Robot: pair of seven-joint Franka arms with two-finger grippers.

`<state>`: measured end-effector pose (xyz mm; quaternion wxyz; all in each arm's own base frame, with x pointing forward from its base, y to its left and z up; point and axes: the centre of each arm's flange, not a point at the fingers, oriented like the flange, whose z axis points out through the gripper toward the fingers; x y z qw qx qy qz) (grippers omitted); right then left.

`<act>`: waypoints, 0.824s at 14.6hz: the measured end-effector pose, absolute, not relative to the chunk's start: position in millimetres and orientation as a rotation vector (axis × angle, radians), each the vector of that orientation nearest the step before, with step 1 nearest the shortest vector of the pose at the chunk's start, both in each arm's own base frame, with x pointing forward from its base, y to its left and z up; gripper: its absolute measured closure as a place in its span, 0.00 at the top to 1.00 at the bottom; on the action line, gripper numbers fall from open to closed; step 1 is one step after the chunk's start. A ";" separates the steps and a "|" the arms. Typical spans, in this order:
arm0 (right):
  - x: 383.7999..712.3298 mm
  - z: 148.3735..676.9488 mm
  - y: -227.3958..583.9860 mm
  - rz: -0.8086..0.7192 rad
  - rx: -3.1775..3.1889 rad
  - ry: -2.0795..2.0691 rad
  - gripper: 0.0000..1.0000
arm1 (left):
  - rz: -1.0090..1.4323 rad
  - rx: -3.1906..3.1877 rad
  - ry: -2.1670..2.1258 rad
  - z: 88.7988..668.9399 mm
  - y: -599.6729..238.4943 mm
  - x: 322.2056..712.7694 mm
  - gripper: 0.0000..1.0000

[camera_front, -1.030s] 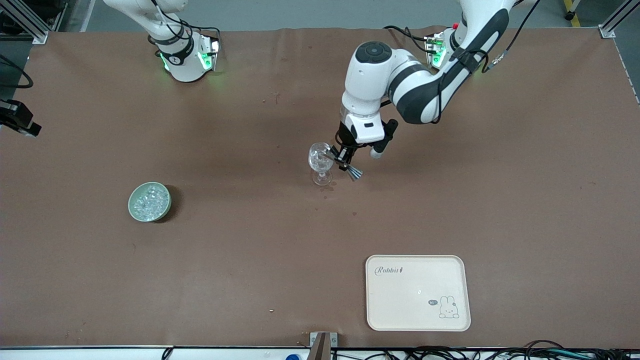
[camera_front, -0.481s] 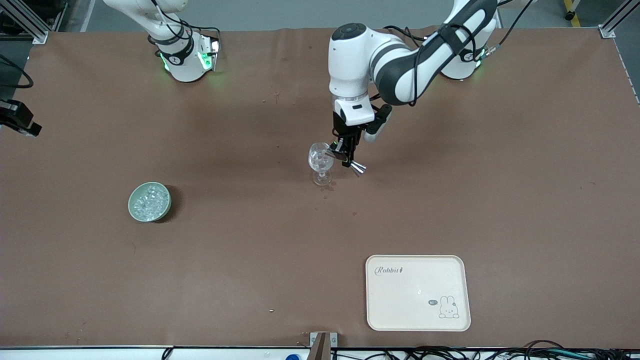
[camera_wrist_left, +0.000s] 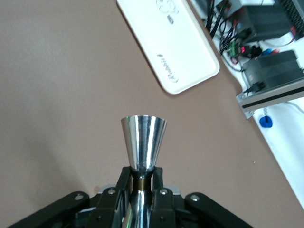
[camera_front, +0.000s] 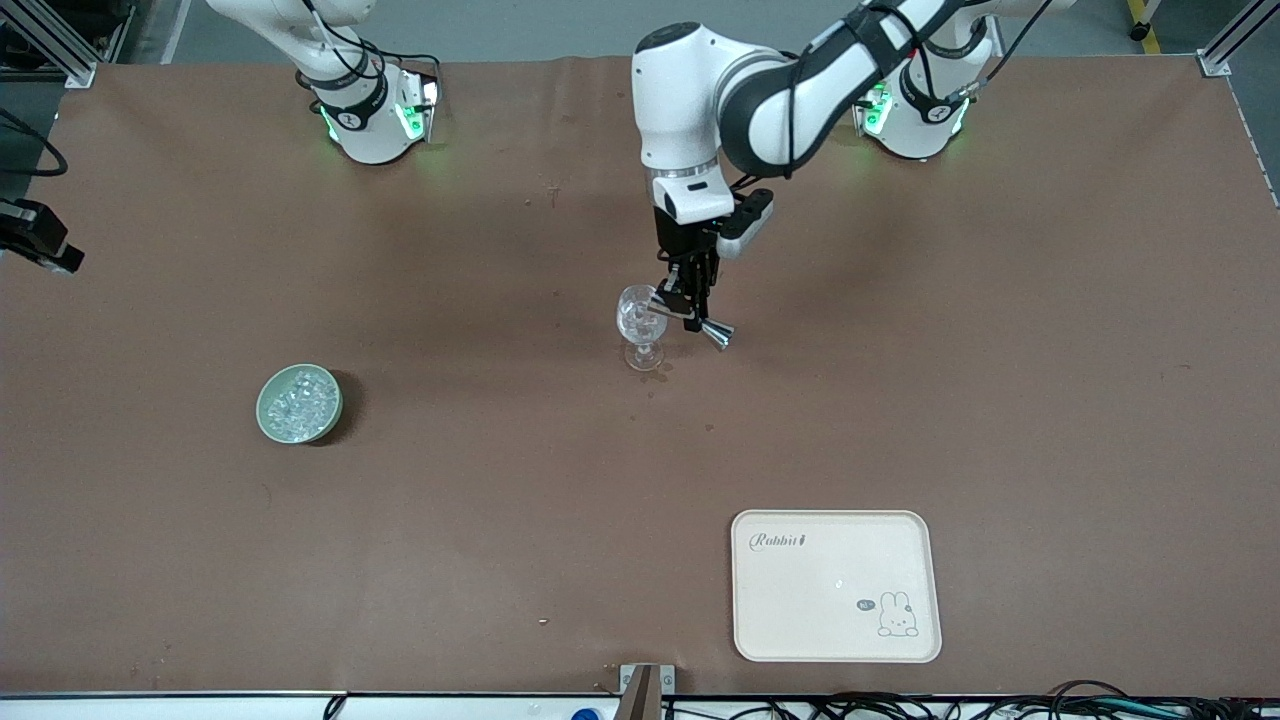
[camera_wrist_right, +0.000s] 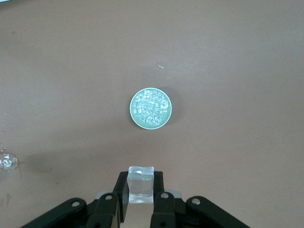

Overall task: Pour wine and add ice with both arms
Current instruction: 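Tilt the metal jigger over the wine glass with the left gripper, then carry the ice cube to the glass while the left gripper moves the jigger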

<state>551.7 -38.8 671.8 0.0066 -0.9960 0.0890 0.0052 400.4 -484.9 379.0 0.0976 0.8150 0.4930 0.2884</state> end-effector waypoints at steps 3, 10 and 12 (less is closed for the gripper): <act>551.7 671.7 -38.6 0.017 -3.116 0.278 0.25 | 1.025 2.388 1.471 354.6 -492.6 384.7 0.22; 551.7 671.6 -38.4 0.017 -3.116 0.278 0.25 | 1.042 2.382 1.461 351.7 -499.6 390.1 0.22; 551.7 671.6 -37.9 0.017 -3.116 0.276 0.25 | 1.038 2.372 1.476 356.3 -499.1 393.5 0.22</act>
